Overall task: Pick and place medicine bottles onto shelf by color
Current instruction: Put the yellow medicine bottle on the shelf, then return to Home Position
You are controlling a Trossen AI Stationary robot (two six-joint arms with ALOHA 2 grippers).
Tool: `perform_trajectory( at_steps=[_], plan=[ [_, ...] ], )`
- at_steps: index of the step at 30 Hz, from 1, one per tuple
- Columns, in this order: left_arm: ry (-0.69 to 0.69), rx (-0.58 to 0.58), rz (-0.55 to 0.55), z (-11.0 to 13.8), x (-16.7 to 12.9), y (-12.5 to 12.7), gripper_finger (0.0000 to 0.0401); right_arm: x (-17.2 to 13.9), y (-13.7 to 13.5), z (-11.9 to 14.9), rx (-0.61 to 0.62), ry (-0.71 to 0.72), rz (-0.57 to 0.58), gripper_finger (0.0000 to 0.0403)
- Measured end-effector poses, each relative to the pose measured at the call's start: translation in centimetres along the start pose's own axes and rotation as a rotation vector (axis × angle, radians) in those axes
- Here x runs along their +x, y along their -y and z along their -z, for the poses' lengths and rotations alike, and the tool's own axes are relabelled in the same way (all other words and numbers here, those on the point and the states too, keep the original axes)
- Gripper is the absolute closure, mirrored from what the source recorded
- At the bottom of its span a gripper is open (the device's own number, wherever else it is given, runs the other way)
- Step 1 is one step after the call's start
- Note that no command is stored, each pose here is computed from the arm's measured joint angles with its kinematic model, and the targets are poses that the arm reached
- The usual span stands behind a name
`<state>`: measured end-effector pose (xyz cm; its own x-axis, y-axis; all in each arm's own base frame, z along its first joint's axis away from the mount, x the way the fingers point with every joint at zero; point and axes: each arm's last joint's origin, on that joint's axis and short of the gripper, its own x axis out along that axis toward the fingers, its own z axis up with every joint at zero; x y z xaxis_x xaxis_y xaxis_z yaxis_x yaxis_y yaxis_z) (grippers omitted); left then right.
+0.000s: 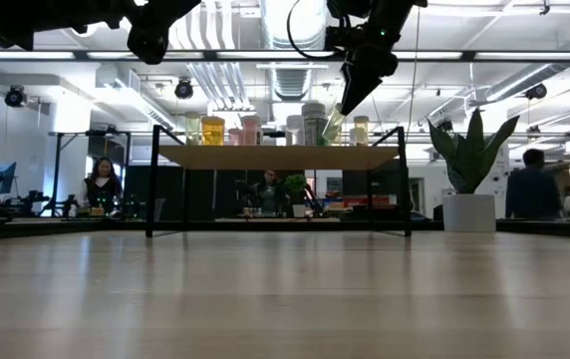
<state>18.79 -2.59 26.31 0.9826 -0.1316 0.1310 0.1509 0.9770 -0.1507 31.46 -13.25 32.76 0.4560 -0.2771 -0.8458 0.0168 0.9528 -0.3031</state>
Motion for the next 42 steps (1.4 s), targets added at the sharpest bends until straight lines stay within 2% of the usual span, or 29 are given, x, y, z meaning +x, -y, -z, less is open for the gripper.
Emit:
perform_trajectory(
  at_steps=[18, 26, 31, 37, 42],
  plan=[
    [0.0, -0.001, 0.0, 0.0, 0.0, 0.0, 0.0161, 0.9, 0.0, 0.0, 0.007, -0.03, 0.012, 0.0258],
    [0.0, -0.001, 0.0, 0.0, 0.0, 0.0, 0.0161, 0.7, 0.2, -0.3, 0.025, 0.0, 0.029, 0.025],
    [0.0, -0.002, 0.0, 0.0, 0.0, 0.0, 0.0161, -0.4, 0.6, -0.8, 0.035, 0.017, 0.064, 0.0242],
    [-0.001, -0.024, 0.001, 0.0, 0.0, 0.0, 0.0161, -3.1, 1.2, -1.5, 0.068, 0.034, 0.069, 0.0239],
    [0.001, -0.022, 0.0, 0.0, 0.0, 0.0, 0.0161, -5.2, 1.2, -1.7, 0.102, 0.09, 0.021, 0.0239]
  ],
)
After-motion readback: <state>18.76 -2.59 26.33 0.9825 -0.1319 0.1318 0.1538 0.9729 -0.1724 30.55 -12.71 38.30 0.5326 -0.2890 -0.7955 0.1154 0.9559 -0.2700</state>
